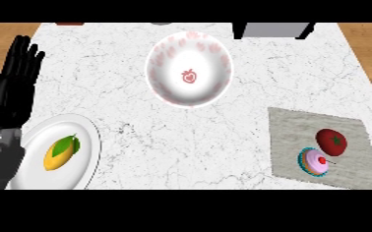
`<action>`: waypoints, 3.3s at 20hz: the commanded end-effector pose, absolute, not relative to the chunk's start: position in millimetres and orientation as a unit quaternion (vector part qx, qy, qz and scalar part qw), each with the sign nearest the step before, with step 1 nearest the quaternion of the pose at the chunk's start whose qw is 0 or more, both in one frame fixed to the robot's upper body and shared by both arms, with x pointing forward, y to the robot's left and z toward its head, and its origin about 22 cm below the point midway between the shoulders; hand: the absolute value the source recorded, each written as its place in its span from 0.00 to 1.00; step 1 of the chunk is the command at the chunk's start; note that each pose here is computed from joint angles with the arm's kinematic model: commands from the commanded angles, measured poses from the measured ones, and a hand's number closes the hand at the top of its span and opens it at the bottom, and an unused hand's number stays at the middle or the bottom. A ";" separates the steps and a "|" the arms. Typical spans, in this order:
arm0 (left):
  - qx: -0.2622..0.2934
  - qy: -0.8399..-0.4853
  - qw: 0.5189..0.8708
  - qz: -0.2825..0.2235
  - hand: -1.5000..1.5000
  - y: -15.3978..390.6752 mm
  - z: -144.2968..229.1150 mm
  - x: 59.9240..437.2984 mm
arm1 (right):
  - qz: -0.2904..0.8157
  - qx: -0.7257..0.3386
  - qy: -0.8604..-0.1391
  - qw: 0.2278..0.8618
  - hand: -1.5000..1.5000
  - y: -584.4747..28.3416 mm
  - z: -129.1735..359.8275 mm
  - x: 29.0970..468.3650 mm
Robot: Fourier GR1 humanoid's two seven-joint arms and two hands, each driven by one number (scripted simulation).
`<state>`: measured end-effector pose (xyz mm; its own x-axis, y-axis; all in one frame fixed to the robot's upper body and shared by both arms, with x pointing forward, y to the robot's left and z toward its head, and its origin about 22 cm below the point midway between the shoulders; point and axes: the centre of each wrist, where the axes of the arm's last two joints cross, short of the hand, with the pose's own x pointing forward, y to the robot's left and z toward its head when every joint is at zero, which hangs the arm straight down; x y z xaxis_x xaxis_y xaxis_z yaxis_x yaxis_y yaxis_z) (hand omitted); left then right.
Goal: Pick the tomato from the placemat and place it in the bowl
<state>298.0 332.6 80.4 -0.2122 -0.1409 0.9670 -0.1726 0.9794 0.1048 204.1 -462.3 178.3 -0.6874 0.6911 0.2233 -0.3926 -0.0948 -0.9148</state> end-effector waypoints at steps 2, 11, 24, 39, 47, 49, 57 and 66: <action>0.098 -0.778 0.621 0.011 0.50 325.4 93.3 297.2 | 0.743 -0.087 -0.548 0.374 0.00 -461.8 147.8 213.1; 0.098 -0.780 0.618 0.015 0.50 321.1 82.3 297.9 | 0.739 -0.094 -0.539 0.394 0.00 -439.0 88.9 248.5; 0.107 -0.776 0.622 0.007 0.50 332.3 92.5 295.1 | 0.734 -0.068 -0.561 0.376 0.00 -446.4 53.9 261.0; 0.108 -0.781 0.614 0.018 0.50 321.9 98.3 295.4 | 0.756 -0.070 -0.530 0.377 0.00 -427.0 17.1 276.1; 0.099 -0.779 0.619 0.019 0.50 315.2 79.8 297.6 | 0.753 -0.097 -0.511 0.403 0.00 -439.5 -1.5 287.3; 0.102 -0.772 0.628 0.013 0.50 330.3 84.0 279.2 | 0.757 -0.097 -0.506 0.403 0.00 -441.1 -6.0 286.9; 0.102 -0.779 0.618 0.011 0.50 322.6 84.5 305.3 | 0.732 -0.097 -0.571 0.360 1.00 -406.4 -10.4 311.4; 0.100 -0.773 0.626 0.020 0.50 327.7 79.6 291.8 | 0.649 -0.241 -0.507 0.513 1.00 -456.8 -15.7 279.1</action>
<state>296.9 324.8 81.2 -0.2063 -0.1441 0.9678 -0.1761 0.9784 0.1081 300.8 -431.7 -6.4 -0.5788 0.7827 0.2290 -0.4193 -0.0447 -0.9068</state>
